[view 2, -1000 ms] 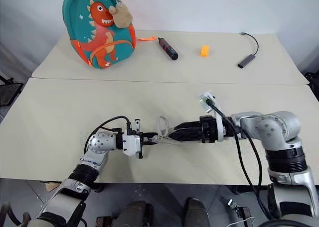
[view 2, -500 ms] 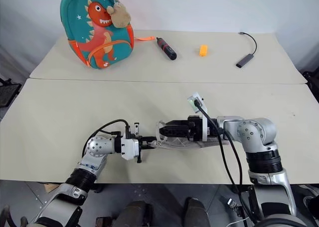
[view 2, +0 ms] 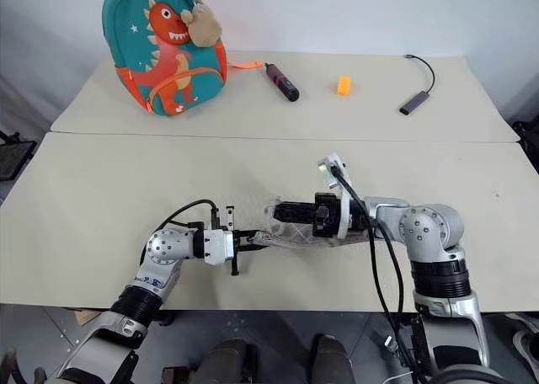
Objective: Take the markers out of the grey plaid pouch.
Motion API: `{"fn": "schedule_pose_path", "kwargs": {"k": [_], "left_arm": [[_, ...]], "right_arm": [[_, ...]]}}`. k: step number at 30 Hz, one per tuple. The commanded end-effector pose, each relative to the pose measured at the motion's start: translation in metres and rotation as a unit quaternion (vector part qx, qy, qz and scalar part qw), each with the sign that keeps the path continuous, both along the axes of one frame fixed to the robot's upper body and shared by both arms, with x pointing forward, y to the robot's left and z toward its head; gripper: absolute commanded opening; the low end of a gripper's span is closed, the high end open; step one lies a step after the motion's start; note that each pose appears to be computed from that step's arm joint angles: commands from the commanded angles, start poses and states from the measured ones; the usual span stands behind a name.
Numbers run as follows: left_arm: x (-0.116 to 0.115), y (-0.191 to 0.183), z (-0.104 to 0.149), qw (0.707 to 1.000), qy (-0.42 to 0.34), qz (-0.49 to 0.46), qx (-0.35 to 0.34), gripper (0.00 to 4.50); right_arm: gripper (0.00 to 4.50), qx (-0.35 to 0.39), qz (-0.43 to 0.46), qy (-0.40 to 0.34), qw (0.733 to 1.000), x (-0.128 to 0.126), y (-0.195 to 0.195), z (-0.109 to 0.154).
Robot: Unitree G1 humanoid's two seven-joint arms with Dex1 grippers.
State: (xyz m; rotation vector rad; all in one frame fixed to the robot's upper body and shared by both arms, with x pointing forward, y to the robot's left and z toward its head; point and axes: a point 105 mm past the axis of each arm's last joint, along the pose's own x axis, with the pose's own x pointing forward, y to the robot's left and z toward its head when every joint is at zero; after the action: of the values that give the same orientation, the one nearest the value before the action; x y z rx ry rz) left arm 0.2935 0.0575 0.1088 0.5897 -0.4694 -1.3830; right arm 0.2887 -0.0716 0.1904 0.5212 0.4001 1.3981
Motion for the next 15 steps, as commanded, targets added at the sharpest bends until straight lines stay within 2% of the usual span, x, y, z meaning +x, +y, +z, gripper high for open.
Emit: {"fn": "schedule_pose_path", "kwargs": {"k": [1, 3, 10, 15], "left_arm": [[-0.002, 0.0, 0.009, 1.0, -0.002, -0.002, -0.022, 0.0], [0.0, 0.0, 0.011, 1.0, 0.005, 0.002, -0.029, 0.0], [0.0, 0.003, 0.017, 0.995, 0.078, 0.0, -0.061, 0.0], [0.0, 0.011, 0.021, 0.989, 0.129, 0.0, -0.075, 0.0]], "right_arm": [[0.02, 0.065, -0.008, -0.031, 0.997, -0.001, -0.004, 0.025], [0.02, 0.11, -0.015, -0.022, 0.994, 0.0, -0.008, 0.037], [0.02, 0.154, -0.012, -0.009, 0.988, -0.003, -0.02, 0.052], [0.02, 0.191, -0.056, -0.01, 0.98, 0.006, -0.04, 0.067]]}}
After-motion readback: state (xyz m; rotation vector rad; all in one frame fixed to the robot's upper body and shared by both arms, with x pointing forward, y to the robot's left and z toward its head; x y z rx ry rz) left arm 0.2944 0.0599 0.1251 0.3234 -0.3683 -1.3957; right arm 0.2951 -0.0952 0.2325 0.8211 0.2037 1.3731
